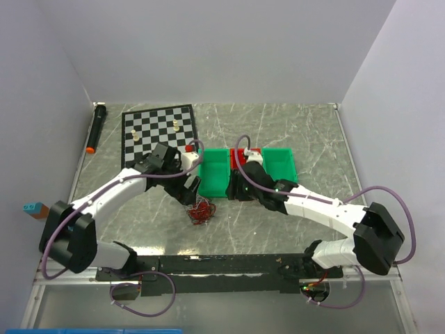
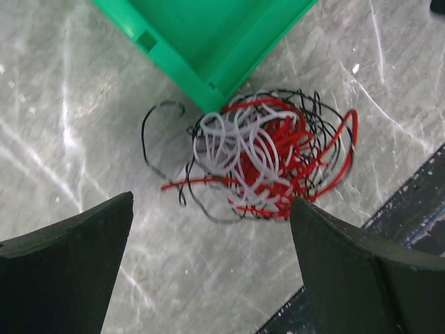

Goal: Untangle the cables

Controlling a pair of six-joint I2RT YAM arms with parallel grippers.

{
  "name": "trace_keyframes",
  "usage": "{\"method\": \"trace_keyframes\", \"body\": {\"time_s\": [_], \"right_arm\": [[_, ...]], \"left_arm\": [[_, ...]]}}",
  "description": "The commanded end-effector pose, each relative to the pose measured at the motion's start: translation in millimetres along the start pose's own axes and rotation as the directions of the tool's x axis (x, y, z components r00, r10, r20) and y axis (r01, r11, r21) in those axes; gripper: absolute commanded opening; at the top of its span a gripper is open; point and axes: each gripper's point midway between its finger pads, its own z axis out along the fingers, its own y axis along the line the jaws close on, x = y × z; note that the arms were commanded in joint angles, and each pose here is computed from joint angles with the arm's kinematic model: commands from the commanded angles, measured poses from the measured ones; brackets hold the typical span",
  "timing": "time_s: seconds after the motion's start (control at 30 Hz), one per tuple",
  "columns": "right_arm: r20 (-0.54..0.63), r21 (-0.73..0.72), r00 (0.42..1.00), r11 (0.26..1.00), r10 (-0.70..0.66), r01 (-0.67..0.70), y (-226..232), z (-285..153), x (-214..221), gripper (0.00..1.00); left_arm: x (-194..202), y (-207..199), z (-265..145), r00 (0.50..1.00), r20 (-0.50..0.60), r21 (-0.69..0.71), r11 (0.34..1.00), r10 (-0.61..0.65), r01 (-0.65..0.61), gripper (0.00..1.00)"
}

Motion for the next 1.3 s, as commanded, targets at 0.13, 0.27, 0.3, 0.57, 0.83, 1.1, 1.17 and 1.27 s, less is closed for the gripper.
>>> {"method": "trace_keyframes", "body": {"time_s": [0.13, 0.27, 0.3, 0.57, 0.83, 1.1, 1.17, 1.27], "right_arm": [[-0.001, -0.177, 1.000, 0.984, 0.007, -0.008, 21.8, -9.5, 18.9, 0.57], [-0.004, -0.251, 1.000, 0.968, -0.005, 0.004, 35.4, -9.3, 22.9, 0.57], [-0.031, -0.286, 0.999, 0.958, -0.014, 0.005, 41.4, -11.2, 27.7, 0.57], [-0.062, -0.473, 0.998, 0.881, -0.006, -0.024, 87.7, -18.9, 22.9, 0.59], [-0.099, -0.531, 0.993, 0.848, -0.060, -0.001, 108.8, -13.1, 35.6, 0.54], [-0.143, -0.508, 0.982, 0.861, -0.120, 0.031, 123.5, -0.4, 54.1, 0.41], [-0.153, -0.481, 0.980, 0.876, -0.128, 0.039, 119.7, 1.3, 59.3, 0.32], [-0.169, -0.428, 0.974, 0.902, -0.152, 0.066, 103.3, 1.6, 69.1, 0.16]], "left_arm": [[-42.6, 7.6, 15.7, 0.992, 0.091, -0.016, 0.996, 0.089, -0.087, 0.82], [-43.6, 7.0, 21.8, 0.992, 0.071, 0.009, 0.995, 0.101, -0.102, 0.63], [-43.5, 6.2, 22.6, 0.992, 0.071, 0.015, 0.995, 0.100, -0.102, 0.59], [-17.6, 11.4, 36.5, 0.996, -0.011, 0.021, 0.995, 0.094, -0.094, 0.08], [-32.9, 12.0, 19.4, 0.991, 0.037, -0.018, 0.992, 0.126, -0.125, 0.01], [-49.0, -20.8, -36.3, 0.986, 0.103, 0.049, 0.990, 0.129, -0.134, 0.01], [-47.4, -30.0, -52.6, 0.985, 0.113, 0.061, 0.989, 0.129, -0.137, 0.01], [-40.2, -38.6, -74.9, 0.986, 0.108, 0.061, 0.989, 0.129, -0.136, 0.01]]}}
